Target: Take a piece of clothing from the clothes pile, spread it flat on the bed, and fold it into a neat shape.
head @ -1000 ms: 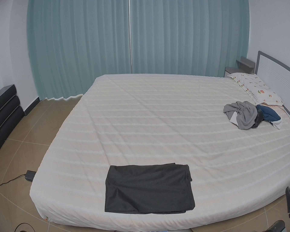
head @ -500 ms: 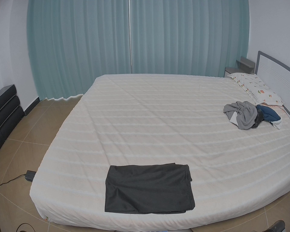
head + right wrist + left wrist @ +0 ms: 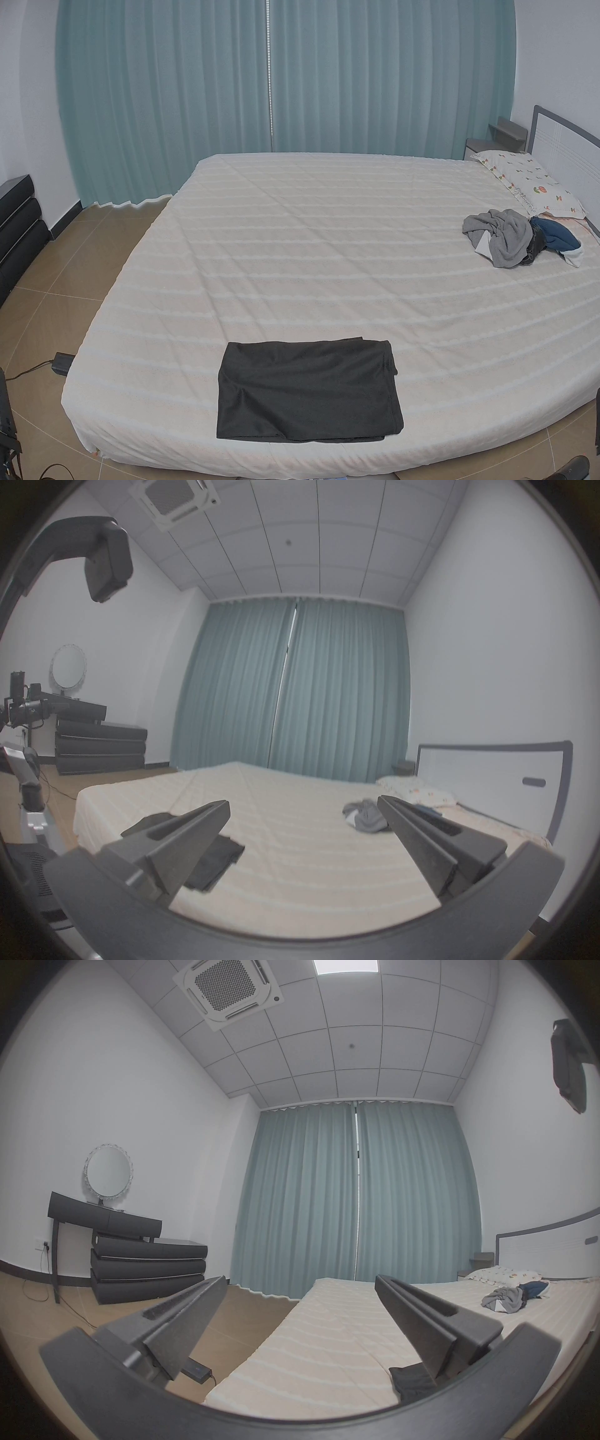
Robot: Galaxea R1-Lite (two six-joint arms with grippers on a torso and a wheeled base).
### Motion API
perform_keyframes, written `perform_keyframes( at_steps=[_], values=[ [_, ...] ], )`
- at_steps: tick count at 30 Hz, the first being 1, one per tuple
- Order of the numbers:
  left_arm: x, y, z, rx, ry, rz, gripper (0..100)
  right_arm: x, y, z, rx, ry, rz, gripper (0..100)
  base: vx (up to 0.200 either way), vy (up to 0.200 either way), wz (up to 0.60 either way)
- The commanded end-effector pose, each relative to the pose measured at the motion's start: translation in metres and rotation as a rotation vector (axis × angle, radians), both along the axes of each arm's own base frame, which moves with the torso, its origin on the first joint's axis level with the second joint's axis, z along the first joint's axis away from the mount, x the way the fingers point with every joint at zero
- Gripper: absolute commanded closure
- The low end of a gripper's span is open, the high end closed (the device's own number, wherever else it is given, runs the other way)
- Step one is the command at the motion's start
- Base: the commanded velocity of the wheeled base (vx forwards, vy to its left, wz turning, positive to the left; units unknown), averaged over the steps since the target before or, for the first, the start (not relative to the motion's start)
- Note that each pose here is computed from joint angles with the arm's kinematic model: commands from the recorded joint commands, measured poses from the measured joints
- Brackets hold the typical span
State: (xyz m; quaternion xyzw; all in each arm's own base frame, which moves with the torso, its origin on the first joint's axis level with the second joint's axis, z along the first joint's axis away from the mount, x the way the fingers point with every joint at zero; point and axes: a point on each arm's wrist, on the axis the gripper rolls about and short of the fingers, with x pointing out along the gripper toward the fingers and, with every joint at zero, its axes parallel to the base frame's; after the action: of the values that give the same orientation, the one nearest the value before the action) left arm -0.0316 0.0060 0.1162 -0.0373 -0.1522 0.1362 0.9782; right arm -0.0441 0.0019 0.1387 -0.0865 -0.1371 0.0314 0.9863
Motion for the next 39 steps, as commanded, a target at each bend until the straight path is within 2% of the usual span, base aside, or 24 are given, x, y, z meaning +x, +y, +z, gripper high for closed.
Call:
perform_keyframes(
  at_steps=[1, 6, 8, 10, 11, 15, 17, 19, 21, 25, 29, 30, 33, 34, 39],
  values=[
    [0.006, -0.001, -0.019, 0.016, 0.092, -0.038, 0, 0.018, 0.0, -0.037, -0.023, 0.011, -0.024, 0, 0.0, 0.0, 0.0],
    [0.007, -0.002, -0.024, 0.007, 0.139, -0.1, 0, 0.02, -0.001, -0.046, 0.038, 0.106, -0.064, 0, 0.0, 0.0, 0.0],
    [0.008, -0.002, -0.028, -0.003, 0.181, -0.102, 0, 0.021, -0.002, -0.055, 0.09, 0.191, -0.101, 0, 0.0, 0.0, 0.0],
    [0.008, -0.002, -0.03, -0.003, 0.202, -0.1, 0, 0.021, -0.003, -0.056, 0.12, 0.202, -0.099, 0, 0.0, 0.0, 0.0],
    [0.009, -0.002, -0.033, -0.005, 0.232, -0.1, 0, 0.021, -0.003, -0.055, 0.191, 0.197, -0.1, 0, 0.0, 0.0, 0.0],
    [0.009, -0.002, -0.034, -0.005, 0.234, -0.099, 0, 0.021, -0.003, -0.055, 0.232, 0.198, -0.103, 0, 0.0, 0.0, 0.0],
    [0.008, -0.002, -0.034, -0.009, 0.233, -0.095, 0, 0.021, -0.003, -0.055, 0.234, 0.194, -0.122, 0, 0.0, 0.0, 0.0],
    [0.008, -0.001, -0.034, -0.067, 0.222, -0.049, 0, 0.021, -0.005, -0.055, 0.242, 0.19, -0.169, 0, 0.0, 0.0, 0.0],
    [0.008, 0.0, -0.034, -0.088, 0.217, -0.023, 0, 0.021, -0.005, -0.055, 0.249, 0.187, -0.198, 0, 0.0, 0.0, 0.0],
    [0.008, 0.0, -0.034, -0.086, 0.217, -0.001, 0, 0.021, -0.005, -0.055, 0.225, 0.186, -0.194, 0, 0.0, 0.0, 0.0],
    [0.008, 0.0, -0.035, -0.001, 0.25, 0.004, 0, 0.02, -0.004, -0.048, 0.166, 0.116, -0.149, 0, 0.0, 0.0, 0.0],
    [0.008, 0.0, -0.035, 0.012, 0.253, -0.013, 0, 0.02, -0.003, -0.047, 0.161, 0.116, -0.125, 0, 0.0, 0.0, 0.0],
    [0.008, -0.002, -0.035, 0.033, 0.258, -0.067, 0, 0.021, -0.003, -0.056, 0.166, 0.198, -0.136, 0, 0.0, 0.0, 0.0],
    [0.009, -0.002, -0.035, 0.033, 0.258, -0.07, 0, 0.021, -0.003, -0.056, 0.167, 0.198, -0.136, 0, 0.0, 0.0, 0.0],
    [0.009, -0.005, -0.038, 0.024, 0.279, -0.243, 0, 0.021, -0.003, -0.055, 0.166, 0.193, -0.133, 0, 0.0, 0.0, 0.0]
  ],
)
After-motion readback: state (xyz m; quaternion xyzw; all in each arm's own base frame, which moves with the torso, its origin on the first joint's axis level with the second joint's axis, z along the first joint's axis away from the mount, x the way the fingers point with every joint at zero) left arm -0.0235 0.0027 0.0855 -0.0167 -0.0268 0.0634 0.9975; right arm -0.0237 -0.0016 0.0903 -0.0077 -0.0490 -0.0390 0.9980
